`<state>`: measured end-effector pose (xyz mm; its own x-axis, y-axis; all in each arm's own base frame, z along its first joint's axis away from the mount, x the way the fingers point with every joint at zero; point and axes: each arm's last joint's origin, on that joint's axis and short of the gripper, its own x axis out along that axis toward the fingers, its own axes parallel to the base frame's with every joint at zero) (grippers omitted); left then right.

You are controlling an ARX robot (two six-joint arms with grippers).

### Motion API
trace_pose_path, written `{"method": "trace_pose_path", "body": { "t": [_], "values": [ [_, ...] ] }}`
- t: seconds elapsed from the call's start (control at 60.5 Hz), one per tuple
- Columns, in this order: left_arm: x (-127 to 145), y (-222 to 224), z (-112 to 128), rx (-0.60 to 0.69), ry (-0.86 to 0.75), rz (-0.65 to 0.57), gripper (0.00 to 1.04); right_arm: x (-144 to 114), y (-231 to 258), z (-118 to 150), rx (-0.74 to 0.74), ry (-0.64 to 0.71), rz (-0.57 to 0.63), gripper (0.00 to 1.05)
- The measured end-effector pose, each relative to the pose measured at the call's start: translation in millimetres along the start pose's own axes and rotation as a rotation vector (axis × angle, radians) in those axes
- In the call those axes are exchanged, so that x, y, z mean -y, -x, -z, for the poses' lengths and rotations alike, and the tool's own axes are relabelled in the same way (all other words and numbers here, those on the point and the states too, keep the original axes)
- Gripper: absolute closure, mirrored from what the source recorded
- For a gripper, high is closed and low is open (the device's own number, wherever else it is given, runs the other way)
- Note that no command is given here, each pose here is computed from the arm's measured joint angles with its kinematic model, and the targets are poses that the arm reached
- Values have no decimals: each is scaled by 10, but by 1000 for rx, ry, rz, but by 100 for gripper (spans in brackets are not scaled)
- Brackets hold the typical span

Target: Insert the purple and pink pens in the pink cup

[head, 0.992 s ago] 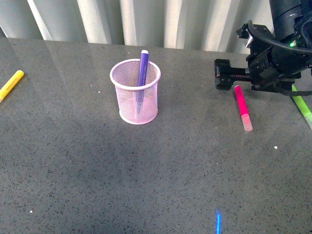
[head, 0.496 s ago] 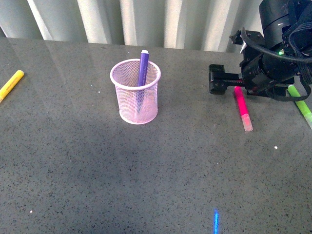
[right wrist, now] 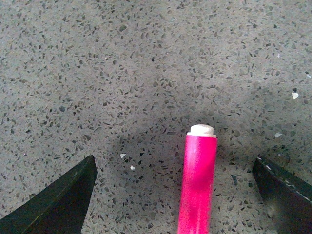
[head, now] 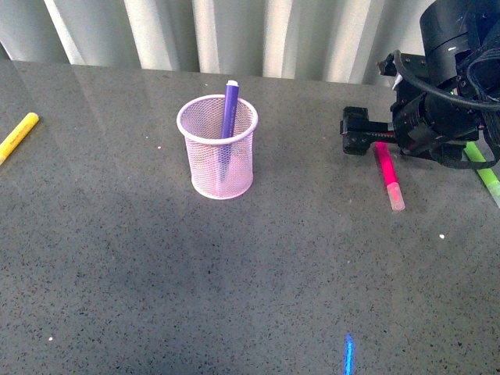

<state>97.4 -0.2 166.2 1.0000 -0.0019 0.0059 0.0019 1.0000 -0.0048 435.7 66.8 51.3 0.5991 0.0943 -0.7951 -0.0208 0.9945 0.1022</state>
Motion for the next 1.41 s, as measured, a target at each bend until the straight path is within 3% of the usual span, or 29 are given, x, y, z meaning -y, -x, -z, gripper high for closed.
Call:
{"method": "trace_pose_path", "body": {
  "t": [0.446,0.546,1.058,1.257,1.405],
  "values": [
    [0,0,0,0,0,0,7,8,-29,-4,-6,-40,26,82],
    [0,0,0,0,0,0,7,2,-30,-3,-4,-42,20,92],
    [0,0,0,0,0,0,7,8,0,34,72,-26,50,93],
    [0,0,0,0,0,0,7,-1,138,165,260,102,31,93],
    [0,0,0,0,0,0,7,-96,392,-2,489,195,-37,93]
  ]
}}
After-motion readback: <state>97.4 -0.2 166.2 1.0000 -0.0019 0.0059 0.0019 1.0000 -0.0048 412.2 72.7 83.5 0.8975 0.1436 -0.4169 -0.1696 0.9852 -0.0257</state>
